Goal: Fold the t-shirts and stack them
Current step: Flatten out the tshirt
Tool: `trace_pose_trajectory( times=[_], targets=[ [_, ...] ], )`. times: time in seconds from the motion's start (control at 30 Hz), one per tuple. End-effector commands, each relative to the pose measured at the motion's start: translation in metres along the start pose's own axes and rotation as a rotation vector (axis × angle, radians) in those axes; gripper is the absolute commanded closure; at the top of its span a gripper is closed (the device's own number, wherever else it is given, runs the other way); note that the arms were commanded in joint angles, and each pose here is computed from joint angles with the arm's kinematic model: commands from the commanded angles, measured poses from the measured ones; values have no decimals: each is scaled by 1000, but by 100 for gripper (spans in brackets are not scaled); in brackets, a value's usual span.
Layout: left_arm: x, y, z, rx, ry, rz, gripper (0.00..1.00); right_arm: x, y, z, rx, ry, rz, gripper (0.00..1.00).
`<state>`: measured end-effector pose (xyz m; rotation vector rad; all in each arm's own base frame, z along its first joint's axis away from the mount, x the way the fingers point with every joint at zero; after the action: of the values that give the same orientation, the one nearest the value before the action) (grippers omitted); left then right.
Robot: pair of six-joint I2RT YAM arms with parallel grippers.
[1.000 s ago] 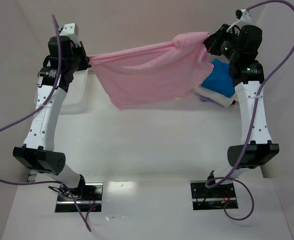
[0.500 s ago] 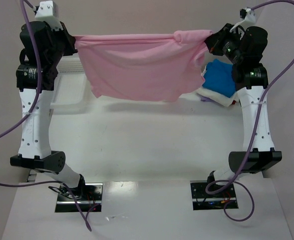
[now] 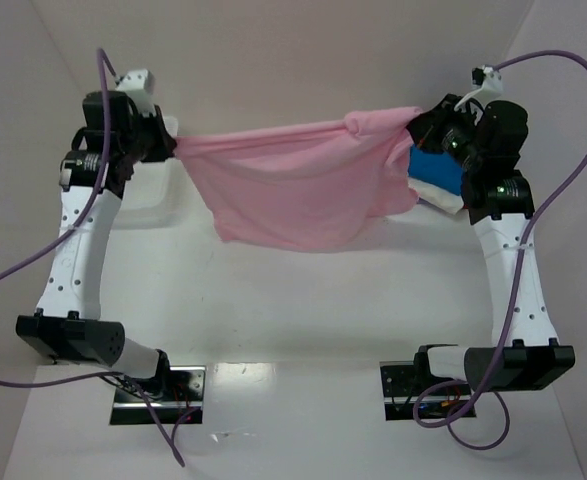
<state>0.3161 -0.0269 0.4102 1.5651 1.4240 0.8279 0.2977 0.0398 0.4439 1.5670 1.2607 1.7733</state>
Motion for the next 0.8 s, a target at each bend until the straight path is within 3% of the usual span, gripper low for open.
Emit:
trace_pose_trajectory(
  times=[0.0, 0.13, 0.33, 0.67, 0.77],
  targets=[
    [-5, -54, -15, 117, -128, -12, 99, -16, -8, -3, -29, -50, -12, 100],
    [-7, -100, -6, 249, -173, -59, 97, -28, -27, 2, 23, -63, 7, 100],
    [-11, -131, 3, 342, -240, -102, 84, -38, -41, 6, 57, -82, 18, 100],
    [-35, -168, 18, 453, -389, -132, 86, -52, -67, 3, 124, -115, 23, 100],
    [-66, -183, 30, 530, -496, -74, 74, -61, -78, 7, 158, -133, 28, 100]
  ],
)
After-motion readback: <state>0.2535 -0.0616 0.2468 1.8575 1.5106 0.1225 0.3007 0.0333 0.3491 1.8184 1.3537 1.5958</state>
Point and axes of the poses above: each gripper's point midway between its finger pads, its own z axis out along the fingers, its own x axis along the line the jaws close on, y = z × x, the point moved 10 cm from there along -z, back along the fingers, and after that the axes turned 8 degrees about z, right-handed, at the moved point
